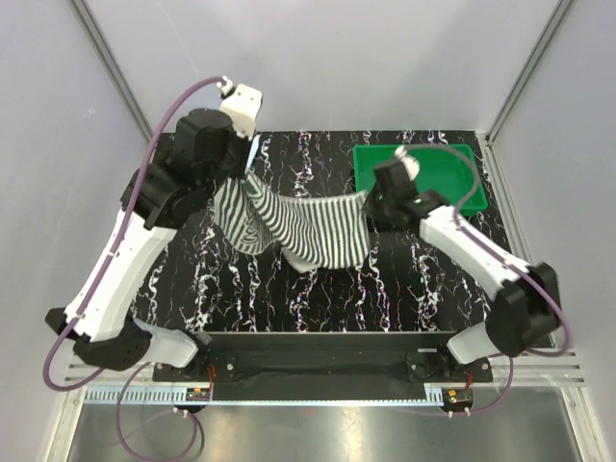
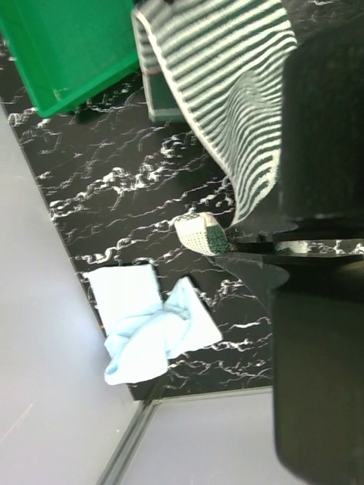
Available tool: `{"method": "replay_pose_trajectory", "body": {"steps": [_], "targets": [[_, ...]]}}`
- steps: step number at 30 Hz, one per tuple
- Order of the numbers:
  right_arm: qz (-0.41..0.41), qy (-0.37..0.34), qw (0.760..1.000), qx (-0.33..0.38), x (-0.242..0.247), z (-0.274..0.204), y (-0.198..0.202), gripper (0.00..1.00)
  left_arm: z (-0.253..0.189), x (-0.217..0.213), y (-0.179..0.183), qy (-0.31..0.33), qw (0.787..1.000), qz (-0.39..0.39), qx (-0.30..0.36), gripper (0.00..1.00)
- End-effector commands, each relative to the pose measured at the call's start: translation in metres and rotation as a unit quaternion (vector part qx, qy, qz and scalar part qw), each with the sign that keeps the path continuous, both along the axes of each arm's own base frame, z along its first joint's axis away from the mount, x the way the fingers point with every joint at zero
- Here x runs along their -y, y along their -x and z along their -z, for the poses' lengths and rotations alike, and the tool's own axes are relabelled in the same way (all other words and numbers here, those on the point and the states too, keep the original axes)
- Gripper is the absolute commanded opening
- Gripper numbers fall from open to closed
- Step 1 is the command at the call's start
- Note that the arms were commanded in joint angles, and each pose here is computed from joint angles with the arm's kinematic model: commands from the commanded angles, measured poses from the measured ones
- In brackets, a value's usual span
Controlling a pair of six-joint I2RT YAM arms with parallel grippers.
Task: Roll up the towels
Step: Flatten the towel
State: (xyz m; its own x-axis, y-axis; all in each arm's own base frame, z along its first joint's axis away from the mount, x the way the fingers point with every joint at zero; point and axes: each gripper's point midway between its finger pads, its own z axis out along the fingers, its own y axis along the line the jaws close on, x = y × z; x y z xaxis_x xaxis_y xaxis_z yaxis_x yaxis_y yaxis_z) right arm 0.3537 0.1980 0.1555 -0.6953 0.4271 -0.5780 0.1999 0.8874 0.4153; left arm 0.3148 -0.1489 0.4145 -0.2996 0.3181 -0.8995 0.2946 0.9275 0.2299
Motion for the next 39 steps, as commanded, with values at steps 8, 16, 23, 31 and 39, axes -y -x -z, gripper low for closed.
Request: {"method": "replay_pose_trajectory", "body": {"steps": [8,16,23,31,39], "targets": [[0.023,-0.004,0.995,0.098,0.054,-0.11,0.052,0.0,-0.037,-0.033,0.025,0.056,0.994,-0.027,0.094,0.0],[0.045,-0.032,0.998,-0.012,0.044,0.001,0.138,0.63,0.091,-0.051,0.052,0.058,0.996,-0.045,0.041,0.02],[0.108,0.03,0.993,0.035,0.085,-0.035,0.132,1.0,0.131,-0.06,0.062,0.05,0.997,-0.064,0.009,0.04],[0.133,0.078,0.988,0.009,0.095,-0.024,0.104,0.98,0.145,-0.06,0.063,0.054,0.997,-0.062,0.005,0.04],[0.105,0.054,0.993,-0.031,0.09,0.02,0.06,0.83,0.16,-0.057,0.063,0.062,0.996,-0.066,-0.004,0.04]]}}
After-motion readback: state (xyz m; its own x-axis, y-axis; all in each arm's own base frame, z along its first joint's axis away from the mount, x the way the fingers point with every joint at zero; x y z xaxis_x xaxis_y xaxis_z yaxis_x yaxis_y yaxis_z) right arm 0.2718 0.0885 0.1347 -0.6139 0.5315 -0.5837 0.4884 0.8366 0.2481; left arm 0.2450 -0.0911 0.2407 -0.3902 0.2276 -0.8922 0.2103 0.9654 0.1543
